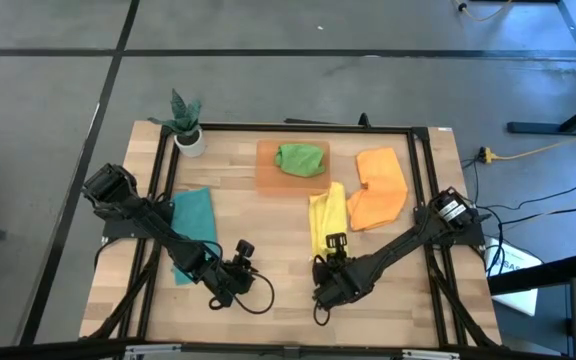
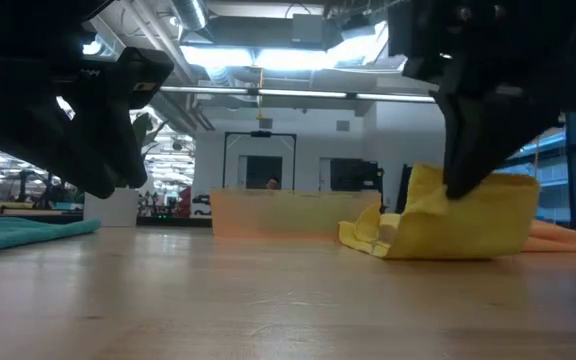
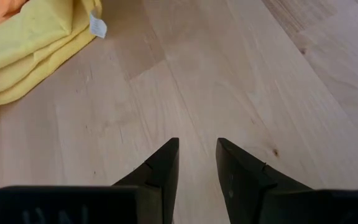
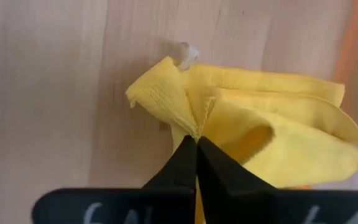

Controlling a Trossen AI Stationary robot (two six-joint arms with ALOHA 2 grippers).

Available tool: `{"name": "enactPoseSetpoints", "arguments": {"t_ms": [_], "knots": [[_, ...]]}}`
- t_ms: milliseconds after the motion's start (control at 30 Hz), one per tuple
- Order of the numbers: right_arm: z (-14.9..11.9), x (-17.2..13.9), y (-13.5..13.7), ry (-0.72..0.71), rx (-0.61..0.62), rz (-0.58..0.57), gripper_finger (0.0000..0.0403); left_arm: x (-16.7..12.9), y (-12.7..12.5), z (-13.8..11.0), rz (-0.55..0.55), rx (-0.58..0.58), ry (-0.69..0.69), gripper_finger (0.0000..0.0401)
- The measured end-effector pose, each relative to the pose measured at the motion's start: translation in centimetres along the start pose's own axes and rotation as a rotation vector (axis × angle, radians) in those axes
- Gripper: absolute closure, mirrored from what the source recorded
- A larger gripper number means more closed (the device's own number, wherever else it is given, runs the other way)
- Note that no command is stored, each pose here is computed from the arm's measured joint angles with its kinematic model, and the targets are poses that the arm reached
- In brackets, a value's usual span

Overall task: Roll microfiber towels into tight, uniform cylinder then place into a basket
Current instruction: Roll the yellow microfiber cloth

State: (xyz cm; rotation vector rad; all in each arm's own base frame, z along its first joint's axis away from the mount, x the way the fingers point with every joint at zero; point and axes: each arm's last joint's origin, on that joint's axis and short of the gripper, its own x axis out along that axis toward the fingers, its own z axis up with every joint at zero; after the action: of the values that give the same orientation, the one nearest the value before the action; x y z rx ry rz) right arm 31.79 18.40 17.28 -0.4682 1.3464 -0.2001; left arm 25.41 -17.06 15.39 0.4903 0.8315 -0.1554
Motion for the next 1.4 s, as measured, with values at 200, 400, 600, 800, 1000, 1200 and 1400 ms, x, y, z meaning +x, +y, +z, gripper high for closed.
{"name": "enactPoseSetpoints", "arguments": {"t_ms": [200, 400, 600, 800, 1000, 1200, 1400], "knots": [[0.4, -0.7, -1.7, -0.005, 0.029, -0.024, 0.0399, 0.0, 0.0, 0.0, 0.0, 0.0, 0.0, 0.0303], [0.4, 1.2, -3.3, 0.016, 0.062, -0.033, 0.0399, 0.0, 0.0, 0.0, -0.004, 0.0, 0.0, 0.0303], [-0.7, 3.7, -4.2, 0.079, 0.06, -0.045, 0.0399, 0.0, 0.0, 0.0, -0.006, -0.005, 0.0, 0.0303], [-0.9, 5.0, -4.8, 0.081, 0.085, -0.043, 0.0398, 0.0, 0.0, 0.0, -0.007, -0.001, 0.0, 0.0303], [-1.0, 5.6, -5.4, 0.091, 0.108, -0.039, 0.0376, 0.0, 0.0, 0.0, -0.006, -0.002, 0.0, 0.0303], [-0.7, 5.8, -5.8, 0.078, 0.134, -0.033, 0.036, 0.0, 0.0, 0.0, -0.006, -0.002, 0.0, 0.0303], [-0.6, 5.9, -6.0, 0.069, 0.136, -0.065, 0.0324, 0.0, 0.0, 0.0, -0.006, -0.002, 0.0, 0.0303]]}}
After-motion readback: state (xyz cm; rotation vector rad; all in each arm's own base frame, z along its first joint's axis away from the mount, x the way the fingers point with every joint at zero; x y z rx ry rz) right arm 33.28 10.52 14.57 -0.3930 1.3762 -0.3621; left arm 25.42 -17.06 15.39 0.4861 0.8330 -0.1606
